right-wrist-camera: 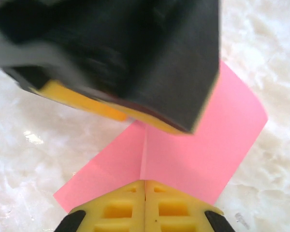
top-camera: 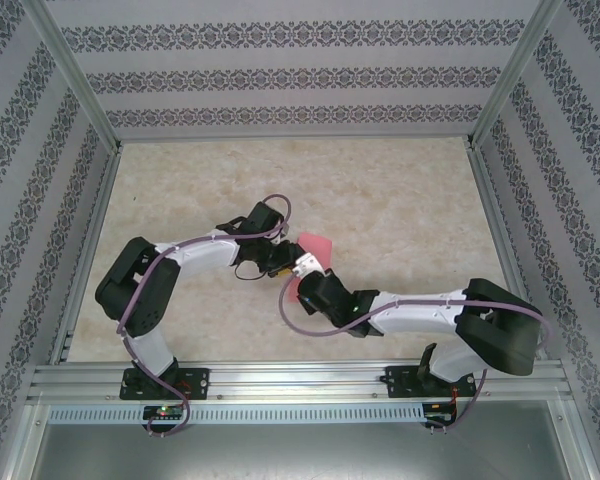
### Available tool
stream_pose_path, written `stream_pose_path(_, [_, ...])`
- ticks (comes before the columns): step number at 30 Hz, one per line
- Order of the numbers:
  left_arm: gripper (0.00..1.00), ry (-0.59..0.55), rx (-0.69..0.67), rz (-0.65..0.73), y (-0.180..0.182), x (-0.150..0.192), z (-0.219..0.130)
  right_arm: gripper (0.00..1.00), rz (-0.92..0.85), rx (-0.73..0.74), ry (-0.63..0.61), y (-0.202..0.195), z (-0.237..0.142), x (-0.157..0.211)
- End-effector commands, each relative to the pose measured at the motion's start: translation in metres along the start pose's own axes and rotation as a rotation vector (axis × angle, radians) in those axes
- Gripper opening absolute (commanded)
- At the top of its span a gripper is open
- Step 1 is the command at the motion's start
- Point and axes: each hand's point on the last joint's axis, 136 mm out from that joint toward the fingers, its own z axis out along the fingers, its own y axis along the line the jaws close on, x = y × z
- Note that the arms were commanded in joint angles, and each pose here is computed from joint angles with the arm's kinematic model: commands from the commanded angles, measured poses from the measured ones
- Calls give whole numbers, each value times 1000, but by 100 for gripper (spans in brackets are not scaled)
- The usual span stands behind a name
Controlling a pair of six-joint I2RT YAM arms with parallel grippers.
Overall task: Fold a paper plane with a square sheet of paper (pick it up from the middle)
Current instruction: Fold the triangle a second time at the center of the table.
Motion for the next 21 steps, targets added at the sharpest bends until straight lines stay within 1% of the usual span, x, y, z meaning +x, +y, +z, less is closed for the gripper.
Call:
stream_pose_path(1, [50,-77,-79,27,10,-6,-18,2,186,-258,21,22,-1,0])
stream_pose_path(3, [51,-91,-87,30,12,-6,-21,3,247,-330,27,24,0,-1])
stream_pose_path(7, [50,-92,-81,50,11,-5,-24,3,344,-384,38,14,3,-1])
stream_pose_path(10, [48,-74,-54,71,7,-2,-23,5,425,-447,54,9,4,-1])
stream_pose_path(12, [48,-57,-28,91,3,2,-21,6,480,-488,85,7,7,1])
stream_pose_path(18, [45,-3,35,128,-3,12,-15,5,626,-570,176,-2,17,11])
stream_pose_path(21, [44,28,62,142,-7,19,-10,6,676,-602,199,-6,21,12])
